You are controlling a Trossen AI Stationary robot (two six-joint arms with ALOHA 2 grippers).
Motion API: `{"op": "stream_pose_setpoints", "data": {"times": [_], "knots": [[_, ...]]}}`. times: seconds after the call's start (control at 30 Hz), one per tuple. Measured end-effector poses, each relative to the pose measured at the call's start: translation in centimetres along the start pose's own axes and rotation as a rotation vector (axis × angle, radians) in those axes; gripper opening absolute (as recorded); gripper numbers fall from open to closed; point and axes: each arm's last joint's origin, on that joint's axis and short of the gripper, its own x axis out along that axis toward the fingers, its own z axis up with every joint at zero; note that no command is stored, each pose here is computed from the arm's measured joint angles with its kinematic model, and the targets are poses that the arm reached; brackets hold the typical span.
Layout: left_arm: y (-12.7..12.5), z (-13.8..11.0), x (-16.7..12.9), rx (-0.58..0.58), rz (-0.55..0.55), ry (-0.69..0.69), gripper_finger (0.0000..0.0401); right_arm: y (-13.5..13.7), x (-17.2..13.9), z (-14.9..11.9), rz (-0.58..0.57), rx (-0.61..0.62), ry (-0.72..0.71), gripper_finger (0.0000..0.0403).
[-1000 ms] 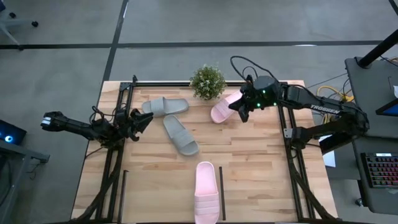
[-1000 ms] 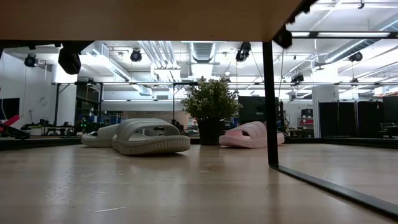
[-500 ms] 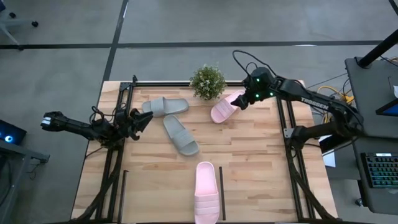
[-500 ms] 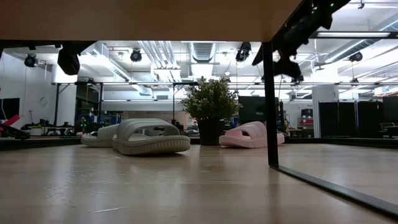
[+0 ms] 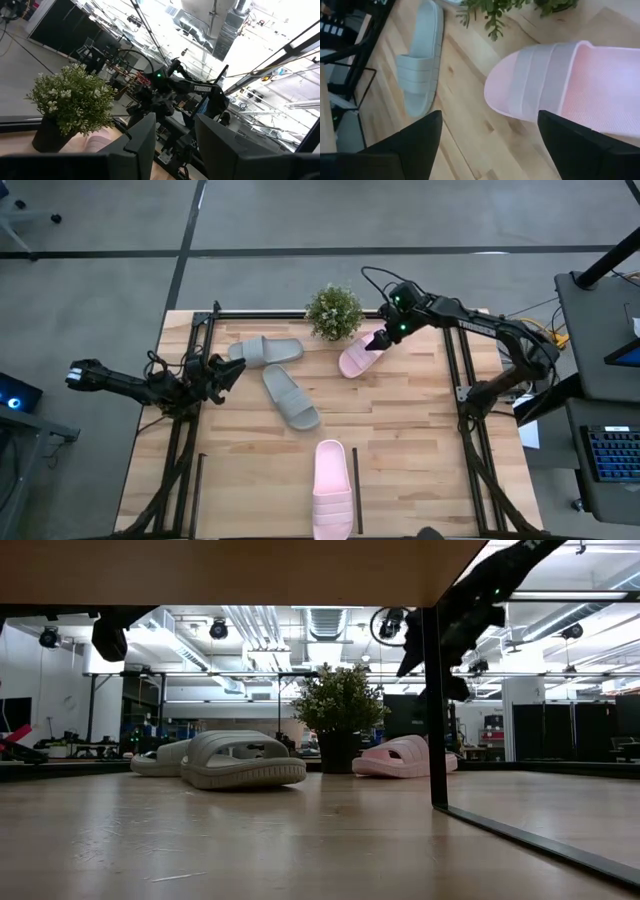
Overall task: Pick and place slides into the shelf
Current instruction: Put the pink slipper on the shelf
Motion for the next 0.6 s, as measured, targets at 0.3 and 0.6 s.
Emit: {"op": "stream_pose_setpoints", "data": {"times": [0.3, 0.6], "knots": [[0.0, 0.0, 0.0, 0.000, 0.004, -0.002, 0.0123, -2.8, 0.8, 0.3, -0.035, 0.031, 0.067, 0.0315], [0.1, 0.0, 0.0, 0.001, 0.021, -0.010, 0.0123, -4.8, 2.4, 0.1, -0.054, 0.050, 0.129, 0.0307]]}}
